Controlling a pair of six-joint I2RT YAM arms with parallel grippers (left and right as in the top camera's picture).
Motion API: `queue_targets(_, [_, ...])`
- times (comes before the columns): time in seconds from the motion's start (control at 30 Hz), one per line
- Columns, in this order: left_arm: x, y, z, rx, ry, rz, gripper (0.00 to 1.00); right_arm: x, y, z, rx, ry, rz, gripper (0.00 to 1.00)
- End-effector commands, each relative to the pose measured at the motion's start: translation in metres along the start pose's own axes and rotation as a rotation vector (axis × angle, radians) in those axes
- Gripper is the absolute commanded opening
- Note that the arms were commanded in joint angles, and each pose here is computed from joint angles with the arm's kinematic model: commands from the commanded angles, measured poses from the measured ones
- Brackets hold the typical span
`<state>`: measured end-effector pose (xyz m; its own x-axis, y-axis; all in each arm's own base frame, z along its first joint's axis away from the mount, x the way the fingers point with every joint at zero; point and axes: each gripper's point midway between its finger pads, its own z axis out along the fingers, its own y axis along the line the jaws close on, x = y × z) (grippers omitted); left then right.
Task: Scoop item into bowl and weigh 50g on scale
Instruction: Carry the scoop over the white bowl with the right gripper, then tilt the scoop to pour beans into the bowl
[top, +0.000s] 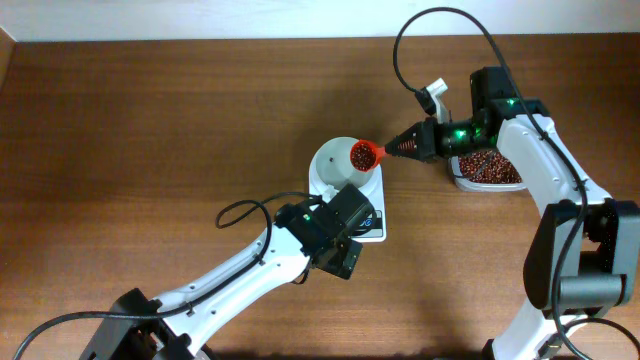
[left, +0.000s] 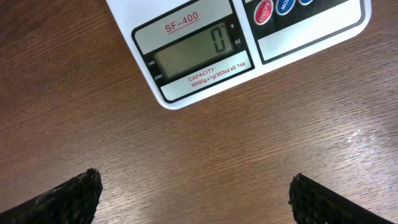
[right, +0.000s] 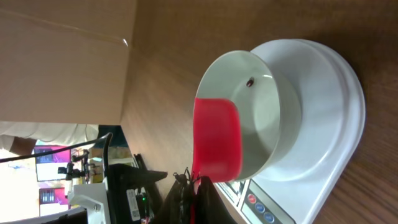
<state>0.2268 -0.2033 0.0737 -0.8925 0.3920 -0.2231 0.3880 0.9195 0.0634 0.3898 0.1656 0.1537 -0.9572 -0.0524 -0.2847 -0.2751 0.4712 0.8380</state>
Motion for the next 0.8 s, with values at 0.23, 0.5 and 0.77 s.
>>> queue_targets(0.23, [0.003, 0.001, 0.003, -0.014, 0.007, 0.0, 0.99, -0.02, 0.023, 0.001, 0.241, 0.023, -0.148, 0.04])
queue_targets(0.5, [0.003, 0.001, 0.003, -0.014, 0.007, 0.0, 0.99, -0.024, 0.039, 0.0, 0.37, 0.058, -0.293, 0.04])
queue_targets(0.77, [0.003, 0.001, 0.003, -0.014, 0.007, 0.0, 0.99, -0.022, 0.051, 0.008, 0.404, 0.105, -0.459, 0.04])
